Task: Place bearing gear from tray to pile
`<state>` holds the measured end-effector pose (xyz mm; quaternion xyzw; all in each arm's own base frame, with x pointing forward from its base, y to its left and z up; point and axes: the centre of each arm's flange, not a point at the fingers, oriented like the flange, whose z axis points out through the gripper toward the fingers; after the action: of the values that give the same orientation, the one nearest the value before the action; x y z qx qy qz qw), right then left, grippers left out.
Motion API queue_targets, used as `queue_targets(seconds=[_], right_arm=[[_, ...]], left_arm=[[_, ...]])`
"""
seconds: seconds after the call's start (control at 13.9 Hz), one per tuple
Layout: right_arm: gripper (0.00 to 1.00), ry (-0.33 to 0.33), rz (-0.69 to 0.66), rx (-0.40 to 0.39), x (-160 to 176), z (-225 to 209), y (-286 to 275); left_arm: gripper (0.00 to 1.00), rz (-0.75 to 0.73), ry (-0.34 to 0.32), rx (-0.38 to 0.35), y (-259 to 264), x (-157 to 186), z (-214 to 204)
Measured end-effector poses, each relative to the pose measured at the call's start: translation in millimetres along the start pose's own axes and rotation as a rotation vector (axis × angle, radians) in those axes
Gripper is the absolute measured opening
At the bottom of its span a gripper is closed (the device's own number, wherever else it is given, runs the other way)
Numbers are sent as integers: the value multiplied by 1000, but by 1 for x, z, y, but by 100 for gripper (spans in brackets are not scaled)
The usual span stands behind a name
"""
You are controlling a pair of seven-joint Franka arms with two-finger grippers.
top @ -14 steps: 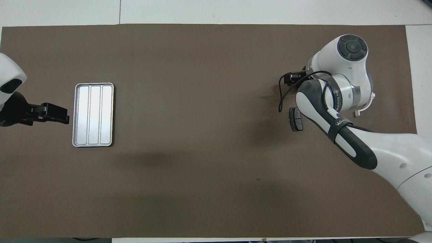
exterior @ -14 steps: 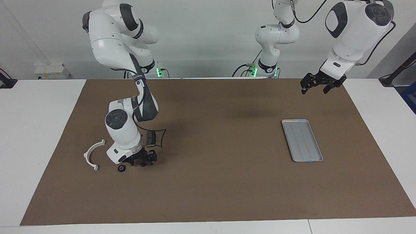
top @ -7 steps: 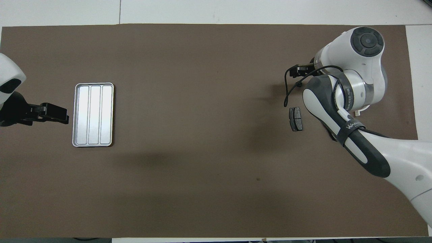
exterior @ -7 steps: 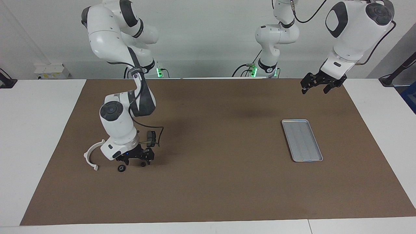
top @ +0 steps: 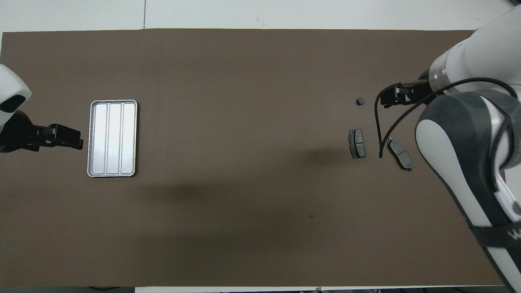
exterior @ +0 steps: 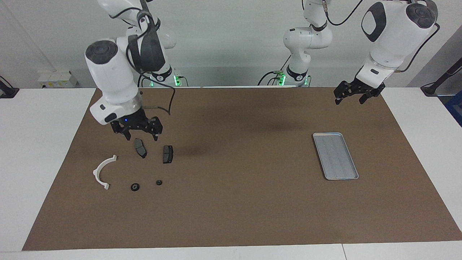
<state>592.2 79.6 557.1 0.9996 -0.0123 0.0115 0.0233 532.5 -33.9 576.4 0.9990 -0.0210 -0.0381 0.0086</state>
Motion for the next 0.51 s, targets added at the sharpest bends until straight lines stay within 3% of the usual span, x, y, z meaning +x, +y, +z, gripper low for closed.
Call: queue_targets(seconds=[0.29,0.51], right_arm=[[100,-32,-4,-31,-65,-76,1],[100,-53,0,-32,-86,-94,2]], left_arm=[[100,0,0,0,0,0,0],[100,0,0,0,0,0,0]])
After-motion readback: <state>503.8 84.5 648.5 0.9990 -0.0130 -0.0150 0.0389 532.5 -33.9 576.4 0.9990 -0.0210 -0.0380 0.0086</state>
